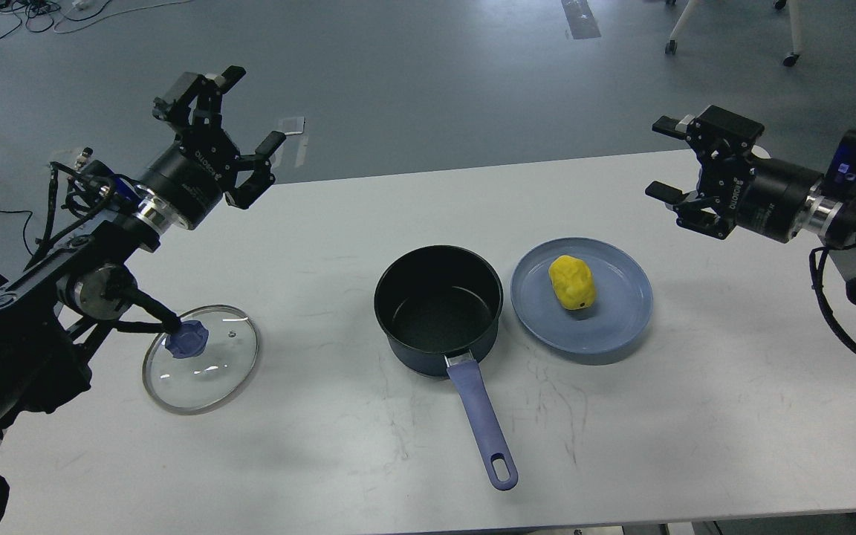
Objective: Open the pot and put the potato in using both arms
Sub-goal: 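Open the left gripper and raise it away from the lid, then reach the right gripper down to the yellow potato on the plate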
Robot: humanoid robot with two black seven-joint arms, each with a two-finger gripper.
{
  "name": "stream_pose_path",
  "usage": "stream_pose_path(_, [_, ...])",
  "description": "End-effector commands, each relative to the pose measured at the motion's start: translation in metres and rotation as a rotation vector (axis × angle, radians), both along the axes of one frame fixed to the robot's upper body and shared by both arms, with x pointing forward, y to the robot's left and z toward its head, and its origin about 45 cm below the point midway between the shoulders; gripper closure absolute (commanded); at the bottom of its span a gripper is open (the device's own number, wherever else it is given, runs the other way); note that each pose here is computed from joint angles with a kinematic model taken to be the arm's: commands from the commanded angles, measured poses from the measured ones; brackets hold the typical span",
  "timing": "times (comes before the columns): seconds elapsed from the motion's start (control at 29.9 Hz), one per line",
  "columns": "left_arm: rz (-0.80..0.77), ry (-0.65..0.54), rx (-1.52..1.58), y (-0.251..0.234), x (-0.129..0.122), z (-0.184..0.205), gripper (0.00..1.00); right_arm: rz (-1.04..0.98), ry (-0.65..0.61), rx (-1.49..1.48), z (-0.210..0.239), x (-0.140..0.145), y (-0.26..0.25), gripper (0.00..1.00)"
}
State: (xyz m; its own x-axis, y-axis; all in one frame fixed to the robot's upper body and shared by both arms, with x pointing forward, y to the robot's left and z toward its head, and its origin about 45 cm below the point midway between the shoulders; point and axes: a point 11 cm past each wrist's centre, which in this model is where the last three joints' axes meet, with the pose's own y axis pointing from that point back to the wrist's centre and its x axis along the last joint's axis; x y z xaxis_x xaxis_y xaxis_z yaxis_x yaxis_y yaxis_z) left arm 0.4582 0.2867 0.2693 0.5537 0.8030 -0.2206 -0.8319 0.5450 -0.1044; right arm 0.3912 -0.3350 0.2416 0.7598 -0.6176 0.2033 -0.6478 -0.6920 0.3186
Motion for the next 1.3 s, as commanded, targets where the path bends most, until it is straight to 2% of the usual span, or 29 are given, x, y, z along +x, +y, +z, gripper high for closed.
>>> stream_pose_path(0.0, [-0.01, 0.008, -0.007, -0.006, 0.0, -0.002, 0.02, 0.166, -0.045, -0.274, 0.013, 0.004, 0.004, 0.0])
stream_pose_path(0.27, [-0.007, 0.006, -0.001, -0.003, 0.0, 0.0, 0.02, 0.443, -0.09, -0.683, 0.035, 0.028, 0.041, 0.0])
stream_pose_path(0.4, [-0.015, 0.007, -0.001, -0.005, -0.001, 0.001, 0.02, 0.617, -0.054, -0.954, 0.013, 0.037, 0.064, 0.0])
stream_pose_path(0.6, [-0.014, 0.005, 0.0, -0.004, -0.001, 0.002, 0.02, 0.717, -0.048, -1.127, -0.014, 0.044, 0.076, 0.0])
stream_pose_path(1.0, [-0.009, 0.001, -0.005, -0.003, 0.0, 0.003, 0.02, 0.751, -0.096, -1.109, -0.059, 0.041, 0.102, 0.0])
stream_pose_path(1.27, [-0.006, 0.0, -0.003, -0.001, 0.0, 0.004, 0.02, 0.713, -0.073, -1.03, -0.071, 0.035, 0.112, 0.0])
